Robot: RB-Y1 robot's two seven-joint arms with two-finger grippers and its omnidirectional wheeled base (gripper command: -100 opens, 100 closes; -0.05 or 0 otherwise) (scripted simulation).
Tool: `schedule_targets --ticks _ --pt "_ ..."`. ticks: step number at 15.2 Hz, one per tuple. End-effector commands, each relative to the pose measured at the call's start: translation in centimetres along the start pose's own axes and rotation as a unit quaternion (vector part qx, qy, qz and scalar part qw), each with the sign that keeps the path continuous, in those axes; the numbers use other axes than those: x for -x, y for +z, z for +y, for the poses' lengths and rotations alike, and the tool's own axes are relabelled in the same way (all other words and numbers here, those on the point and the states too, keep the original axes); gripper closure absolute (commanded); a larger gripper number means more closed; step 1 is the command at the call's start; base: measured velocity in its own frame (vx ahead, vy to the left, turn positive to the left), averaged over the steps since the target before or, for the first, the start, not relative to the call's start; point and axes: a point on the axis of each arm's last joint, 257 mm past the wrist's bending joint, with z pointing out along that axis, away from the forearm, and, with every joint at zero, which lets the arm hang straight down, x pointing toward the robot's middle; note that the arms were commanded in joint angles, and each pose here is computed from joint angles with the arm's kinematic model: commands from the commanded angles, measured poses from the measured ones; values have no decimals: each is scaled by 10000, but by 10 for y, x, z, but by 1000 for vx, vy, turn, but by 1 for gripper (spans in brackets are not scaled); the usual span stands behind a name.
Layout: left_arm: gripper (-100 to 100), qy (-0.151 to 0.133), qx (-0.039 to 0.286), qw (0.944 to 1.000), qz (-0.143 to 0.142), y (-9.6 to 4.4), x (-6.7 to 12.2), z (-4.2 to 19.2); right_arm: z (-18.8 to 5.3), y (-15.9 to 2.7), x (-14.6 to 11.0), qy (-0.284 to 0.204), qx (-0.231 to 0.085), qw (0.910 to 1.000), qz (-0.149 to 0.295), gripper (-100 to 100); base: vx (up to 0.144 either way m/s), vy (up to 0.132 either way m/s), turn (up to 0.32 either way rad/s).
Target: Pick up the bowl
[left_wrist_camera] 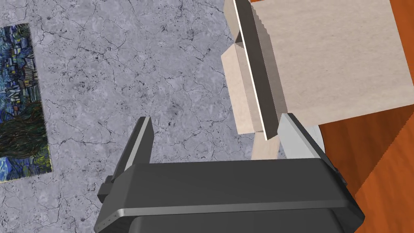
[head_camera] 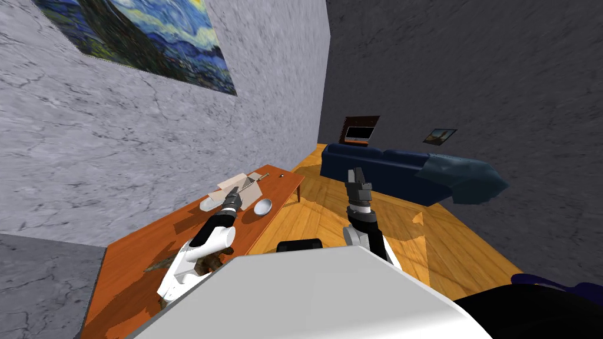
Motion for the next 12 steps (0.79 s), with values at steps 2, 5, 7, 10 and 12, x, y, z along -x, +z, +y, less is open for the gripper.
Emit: schedule_targets --ticks 2,5,7,10,12 --pt "-100 -70 385 9992 -90 2 11 22 0 0 0 0 0 10000 0 0 12 7 -47" --pt "-100 -71 581 9982 -89 1 11 32 0 0 0 0 0 10000 0 0 14 10 -76" --pt "-100 -143 910 9956 -168 1 19 53 0 0 0 0 0 10000 0 0 17 8 -143" --pt "-100 -223 1241 9917 -246 -1 27 73 0 0 0 0 0 10000 0 0 18 15 -104" --pt "-100 -226 1386 9898 -245 -3 27 80 0 0 0 0 0 10000 0 0 13 12 -31"
